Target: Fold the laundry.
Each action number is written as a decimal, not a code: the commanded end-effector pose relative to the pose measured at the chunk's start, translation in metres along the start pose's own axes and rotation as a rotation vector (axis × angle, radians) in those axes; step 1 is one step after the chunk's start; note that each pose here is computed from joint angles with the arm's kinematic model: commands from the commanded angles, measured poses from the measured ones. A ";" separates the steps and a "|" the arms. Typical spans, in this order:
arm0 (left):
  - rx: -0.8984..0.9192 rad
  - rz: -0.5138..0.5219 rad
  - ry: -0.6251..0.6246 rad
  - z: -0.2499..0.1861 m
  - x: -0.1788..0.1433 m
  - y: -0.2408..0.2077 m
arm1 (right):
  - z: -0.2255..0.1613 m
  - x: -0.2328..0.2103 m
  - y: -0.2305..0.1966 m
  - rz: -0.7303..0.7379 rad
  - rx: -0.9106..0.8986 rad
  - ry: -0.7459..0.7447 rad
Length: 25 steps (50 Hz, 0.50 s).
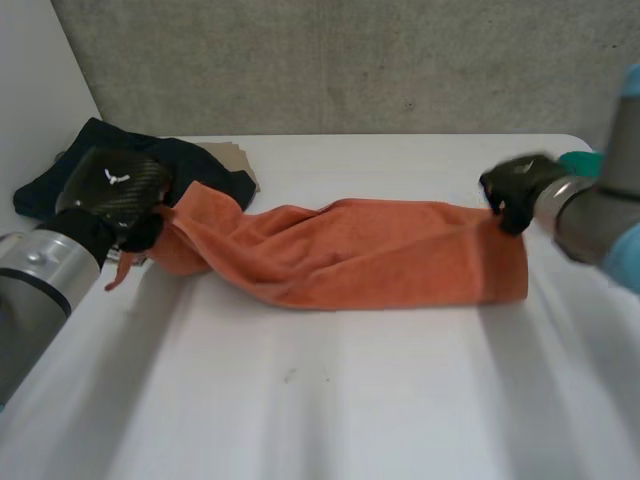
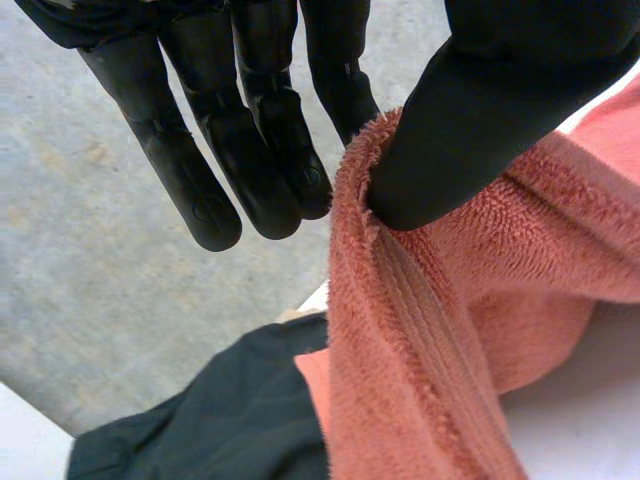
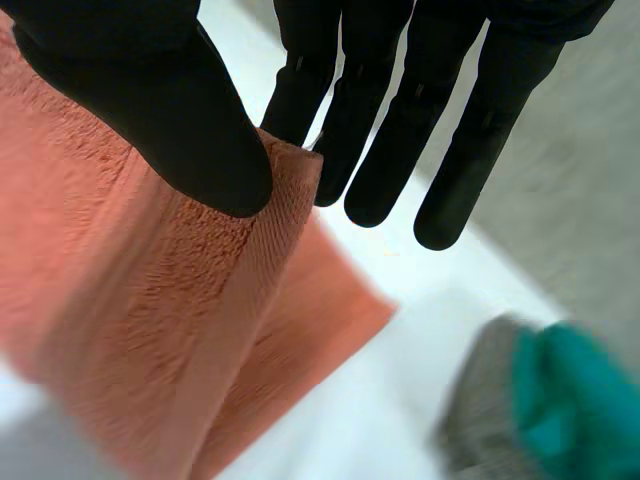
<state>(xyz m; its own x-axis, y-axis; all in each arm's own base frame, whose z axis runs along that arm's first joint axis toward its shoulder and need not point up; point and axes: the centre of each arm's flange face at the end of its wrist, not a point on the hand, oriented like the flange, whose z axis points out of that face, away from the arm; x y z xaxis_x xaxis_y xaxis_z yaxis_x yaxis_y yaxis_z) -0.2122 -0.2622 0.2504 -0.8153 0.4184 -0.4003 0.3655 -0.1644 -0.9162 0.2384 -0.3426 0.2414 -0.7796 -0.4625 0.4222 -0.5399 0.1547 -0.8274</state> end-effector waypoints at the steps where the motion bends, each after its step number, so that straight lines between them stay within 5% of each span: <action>1: 0.049 0.028 -0.053 0.001 -0.022 -0.026 | -0.082 0.037 -0.049 -0.190 0.099 0.090; 12: -0.033 -0.003 0.025 -0.022 -0.008 -0.033 | -0.150 0.044 -0.048 -0.300 0.044 0.092; 18: -0.132 -0.031 0.078 -0.020 0.007 -0.004 | -0.138 0.032 -0.011 -0.322 -0.076 0.002; 25: -0.294 -0.029 0.146 0.008 0.022 0.050 | -0.072 0.027 0.035 -0.284 -0.209 -0.077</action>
<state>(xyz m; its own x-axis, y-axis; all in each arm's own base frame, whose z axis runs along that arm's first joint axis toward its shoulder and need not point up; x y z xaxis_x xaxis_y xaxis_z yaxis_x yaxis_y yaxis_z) -0.2119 -0.2478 0.2363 -0.7852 0.5084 -0.3536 0.4178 0.0134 -0.9084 0.1749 -0.2515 0.2967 -0.5629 -0.5274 0.6364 -0.7865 0.1050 -0.6086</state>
